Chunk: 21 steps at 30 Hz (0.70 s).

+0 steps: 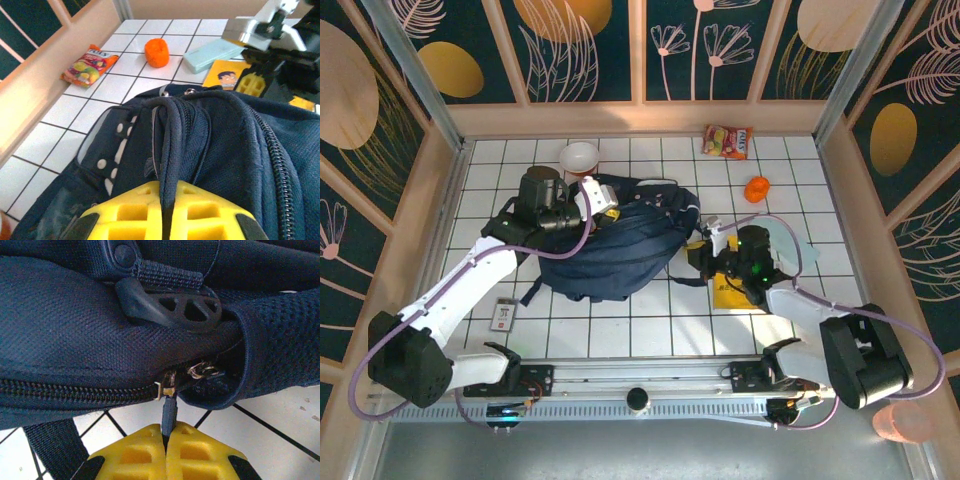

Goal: Pack the student bag

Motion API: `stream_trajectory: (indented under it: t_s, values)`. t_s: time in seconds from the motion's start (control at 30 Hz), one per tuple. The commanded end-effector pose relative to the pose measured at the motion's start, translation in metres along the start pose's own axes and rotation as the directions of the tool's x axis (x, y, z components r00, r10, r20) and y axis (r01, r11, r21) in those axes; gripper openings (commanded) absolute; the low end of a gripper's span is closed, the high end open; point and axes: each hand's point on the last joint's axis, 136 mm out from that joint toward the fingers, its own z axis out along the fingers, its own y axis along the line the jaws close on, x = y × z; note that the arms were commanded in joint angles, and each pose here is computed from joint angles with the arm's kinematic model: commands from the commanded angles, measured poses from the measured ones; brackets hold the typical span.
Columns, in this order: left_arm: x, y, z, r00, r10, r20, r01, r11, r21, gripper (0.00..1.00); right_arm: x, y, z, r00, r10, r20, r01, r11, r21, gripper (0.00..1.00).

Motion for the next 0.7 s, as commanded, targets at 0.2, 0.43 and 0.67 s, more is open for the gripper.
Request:
stream_trajectory:
  t_s: [0.2, 0.43, 0.67]
  values:
    - [-0.01, 0.018, -0.005, 0.997, 0.064, 0.044, -0.06, 0.993, -0.099, 0.0, -0.02, 0.02, -0.006, 0.997, -0.074, 0.036, 0.074, 0.997, -0.012, 0.0]
    - [-0.032, 0.0, -0.012, 0.988, 0.068, 0.136, -0.068, 0.998, -0.003, 0.0, 0.005, 0.007, -0.003, 0.999, 0.034, 0.005, -0.034, 0.999, 0.015, 0.41]
    - [-0.045, -0.009, -0.019, 0.982, 0.076, 0.17, -0.088, 0.994, 0.06, 0.0, 0.026, -0.005, 0.0, 0.997, 0.075, -0.009, -0.074, 0.996, 0.055, 0.56]
